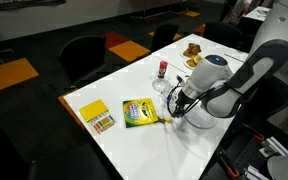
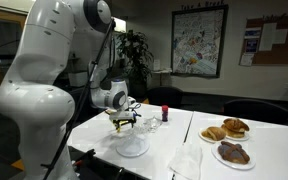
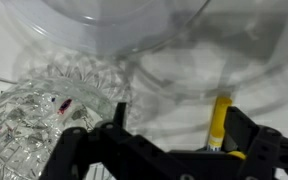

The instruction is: Pick up two of the crayons and put them to the right

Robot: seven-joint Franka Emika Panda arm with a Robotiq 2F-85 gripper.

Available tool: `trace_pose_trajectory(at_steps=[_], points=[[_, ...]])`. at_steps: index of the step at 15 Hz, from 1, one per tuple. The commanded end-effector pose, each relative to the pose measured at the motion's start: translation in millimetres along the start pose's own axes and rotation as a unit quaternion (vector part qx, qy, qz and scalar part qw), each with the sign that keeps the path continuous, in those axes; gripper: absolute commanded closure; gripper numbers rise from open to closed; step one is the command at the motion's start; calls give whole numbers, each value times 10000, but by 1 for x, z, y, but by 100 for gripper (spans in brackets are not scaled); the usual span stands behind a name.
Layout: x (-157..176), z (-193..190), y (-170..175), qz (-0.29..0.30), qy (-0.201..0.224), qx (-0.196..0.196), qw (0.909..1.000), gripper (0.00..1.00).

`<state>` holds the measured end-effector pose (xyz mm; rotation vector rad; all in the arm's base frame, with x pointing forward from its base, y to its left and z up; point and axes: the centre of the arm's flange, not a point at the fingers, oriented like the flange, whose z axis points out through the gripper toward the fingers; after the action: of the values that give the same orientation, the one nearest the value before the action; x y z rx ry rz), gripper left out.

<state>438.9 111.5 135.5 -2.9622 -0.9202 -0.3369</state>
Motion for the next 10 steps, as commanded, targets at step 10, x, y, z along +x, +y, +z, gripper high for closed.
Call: trace_pose_trajectory(at_steps=[10], points=[[38, 5, -3, 49, 350, 598, 9976, 0]])
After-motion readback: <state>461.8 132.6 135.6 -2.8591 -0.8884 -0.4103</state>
